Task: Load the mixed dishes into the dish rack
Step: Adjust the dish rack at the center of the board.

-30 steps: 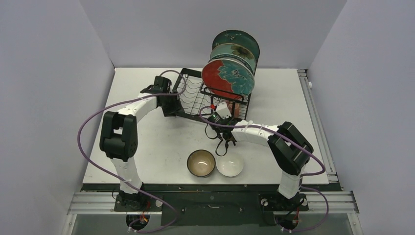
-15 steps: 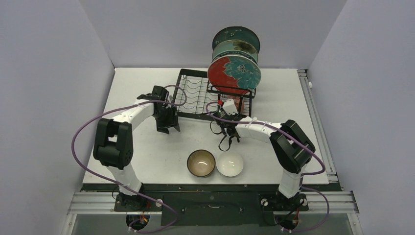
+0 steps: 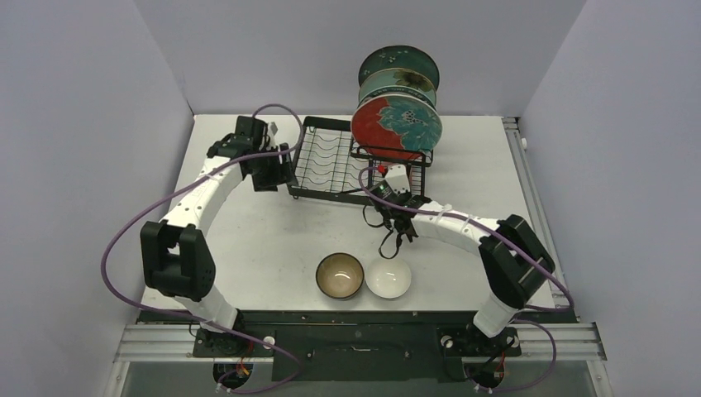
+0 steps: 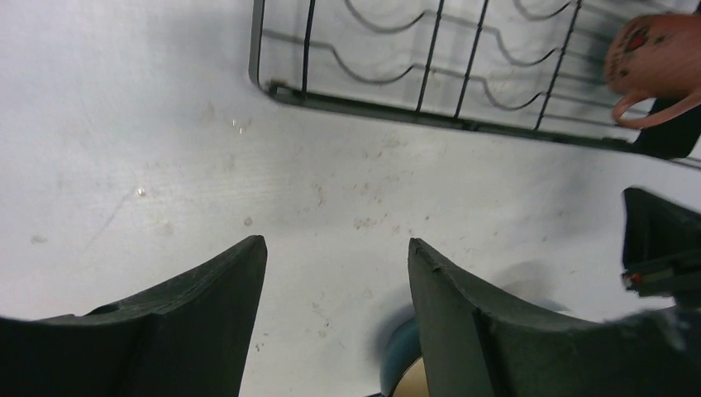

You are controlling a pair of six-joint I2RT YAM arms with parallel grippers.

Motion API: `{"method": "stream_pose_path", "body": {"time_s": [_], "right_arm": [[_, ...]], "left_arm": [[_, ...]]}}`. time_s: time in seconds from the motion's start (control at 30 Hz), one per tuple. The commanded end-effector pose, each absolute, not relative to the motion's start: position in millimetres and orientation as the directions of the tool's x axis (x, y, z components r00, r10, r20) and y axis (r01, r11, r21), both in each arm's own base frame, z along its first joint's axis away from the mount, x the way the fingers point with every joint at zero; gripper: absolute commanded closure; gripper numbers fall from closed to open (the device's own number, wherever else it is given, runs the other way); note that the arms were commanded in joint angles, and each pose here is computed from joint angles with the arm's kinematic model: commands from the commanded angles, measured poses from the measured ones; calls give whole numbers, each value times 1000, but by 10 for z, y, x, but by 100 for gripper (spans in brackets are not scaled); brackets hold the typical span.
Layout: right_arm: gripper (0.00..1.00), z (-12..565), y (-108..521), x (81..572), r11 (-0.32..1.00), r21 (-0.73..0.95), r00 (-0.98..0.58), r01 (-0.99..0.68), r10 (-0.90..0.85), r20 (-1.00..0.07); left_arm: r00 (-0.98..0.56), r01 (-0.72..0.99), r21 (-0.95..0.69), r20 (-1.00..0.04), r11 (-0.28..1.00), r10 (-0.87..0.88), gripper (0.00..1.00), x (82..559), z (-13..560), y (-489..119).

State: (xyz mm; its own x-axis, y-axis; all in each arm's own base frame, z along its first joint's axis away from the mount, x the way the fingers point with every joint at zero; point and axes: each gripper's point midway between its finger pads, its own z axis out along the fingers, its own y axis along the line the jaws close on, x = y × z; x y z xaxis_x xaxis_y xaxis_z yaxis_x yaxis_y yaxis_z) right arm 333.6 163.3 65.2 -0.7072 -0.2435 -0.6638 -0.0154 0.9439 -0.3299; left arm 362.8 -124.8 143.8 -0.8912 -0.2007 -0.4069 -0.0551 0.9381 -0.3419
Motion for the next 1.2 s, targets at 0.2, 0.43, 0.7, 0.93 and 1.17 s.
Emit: {"method": "stream_pose_path", "body": {"time_s": [0.2, 0.43, 0.7, 0.93, 1.17], "right_arm": [[100, 1241, 1842, 3253, 988, -152, -584, 10, -118, -803], [100, 1420, 2011, 2962, 994, -39, -564, -102, -90, -821], [100, 1580, 2066, 2620, 982, 22, -543, -186, -85, -835], [100, 1769, 2149, 2420, 960, 139, -532, -245, -13, -847], [100, 1882, 2167, 2306, 942, 185, -532, -280, 8, -847]], "left_arm": [[-791, 50, -329, -589, 943, -163, 38, 4694, 1820, -1334], [-735, 93, -307, -663, 947, -143, 37, 5310, 1818, -1364], [-698, 91, -267, -704, 959, -130, 36, 5870, 1626, -1345], [-667, 115, -262, -735, 958, -121, 35, 6125, 1474, -1452], [-659, 93, -210, -746, 973, -98, 36, 6234, 1207, -1544]]}}
